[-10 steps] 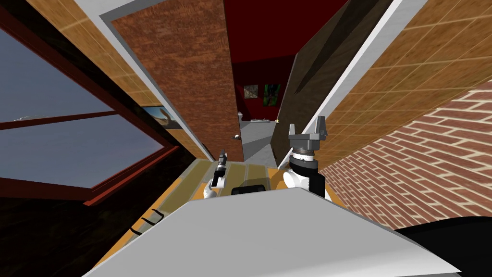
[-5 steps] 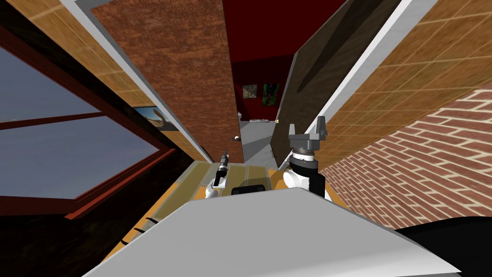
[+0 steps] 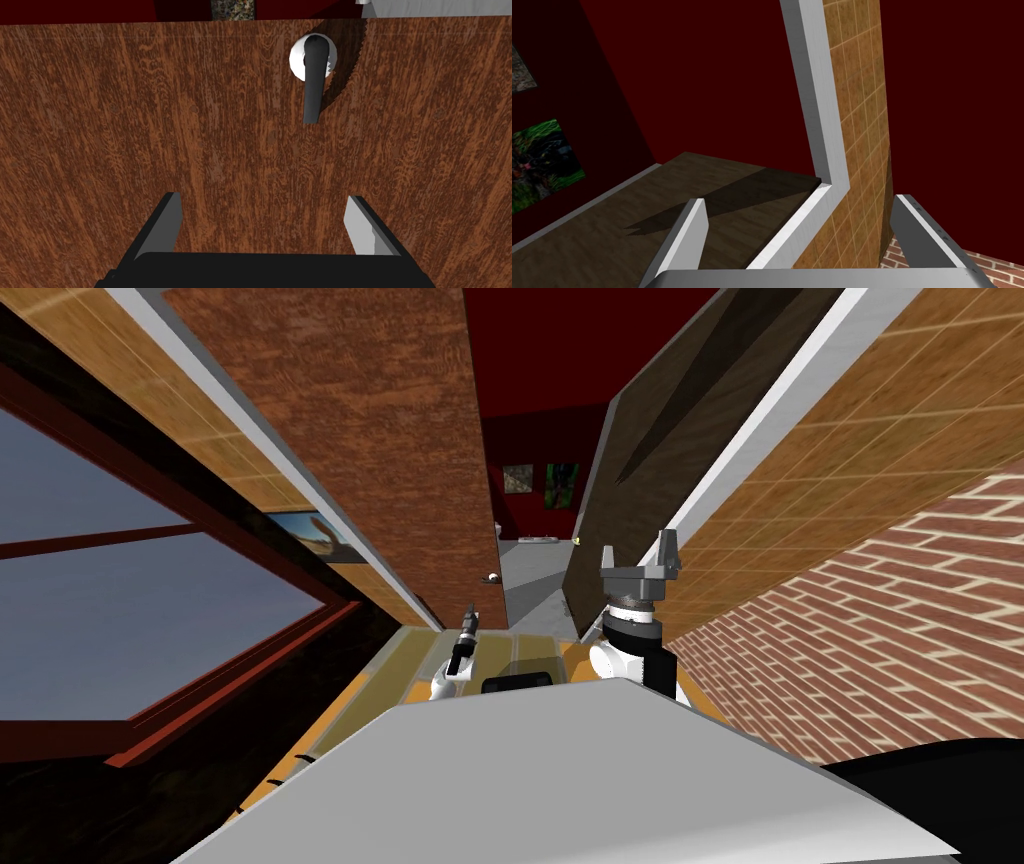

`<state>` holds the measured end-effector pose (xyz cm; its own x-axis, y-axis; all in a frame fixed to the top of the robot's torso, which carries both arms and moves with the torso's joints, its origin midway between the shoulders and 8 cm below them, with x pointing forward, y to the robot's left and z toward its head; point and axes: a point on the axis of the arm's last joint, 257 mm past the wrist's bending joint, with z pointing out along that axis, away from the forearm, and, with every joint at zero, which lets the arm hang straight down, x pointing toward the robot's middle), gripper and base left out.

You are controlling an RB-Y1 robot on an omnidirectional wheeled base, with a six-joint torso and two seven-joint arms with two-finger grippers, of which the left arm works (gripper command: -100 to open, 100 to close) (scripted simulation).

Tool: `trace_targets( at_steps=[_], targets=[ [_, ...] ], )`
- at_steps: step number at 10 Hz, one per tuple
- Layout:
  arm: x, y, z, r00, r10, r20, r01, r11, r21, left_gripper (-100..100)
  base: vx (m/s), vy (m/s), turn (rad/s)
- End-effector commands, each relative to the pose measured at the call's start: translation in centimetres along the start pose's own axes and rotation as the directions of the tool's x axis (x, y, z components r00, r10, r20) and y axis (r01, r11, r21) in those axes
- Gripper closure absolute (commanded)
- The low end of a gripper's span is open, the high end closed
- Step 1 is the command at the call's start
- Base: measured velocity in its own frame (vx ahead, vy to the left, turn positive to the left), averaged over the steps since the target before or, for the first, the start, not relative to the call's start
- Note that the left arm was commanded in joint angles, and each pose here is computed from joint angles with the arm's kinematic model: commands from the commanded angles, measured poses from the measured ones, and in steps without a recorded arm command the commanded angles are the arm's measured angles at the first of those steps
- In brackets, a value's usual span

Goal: Push the door open

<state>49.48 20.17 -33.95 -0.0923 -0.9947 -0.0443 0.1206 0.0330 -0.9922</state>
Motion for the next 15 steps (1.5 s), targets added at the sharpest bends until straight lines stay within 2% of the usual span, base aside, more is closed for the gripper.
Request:
trace_targets(
  at_steps=[1,5,11,15],
  targets=[
    [0.4,0.7,-0.08,1.0000,-0.007,-0.006,0.007,0.9998,-0.016,-100,0.070,0.028,-0.035],
    [1.6,2.9,-0.32,0.9994,-0.026,-0.023,0.025,0.9976,-0.065,-100,0.087,0.040,-0.046],
    [2.9,4.7,-0.69,0.9982,-0.046,-0.039,0.042,0.9930,-0.111,-100,0.074,0.040,-0.030],
    [1.9,4.8,-0.82,0.9991,-0.031,-0.030,0.027,0.9938,-0.108,-100,0.129,-0.016,-0.018]
  ],
)
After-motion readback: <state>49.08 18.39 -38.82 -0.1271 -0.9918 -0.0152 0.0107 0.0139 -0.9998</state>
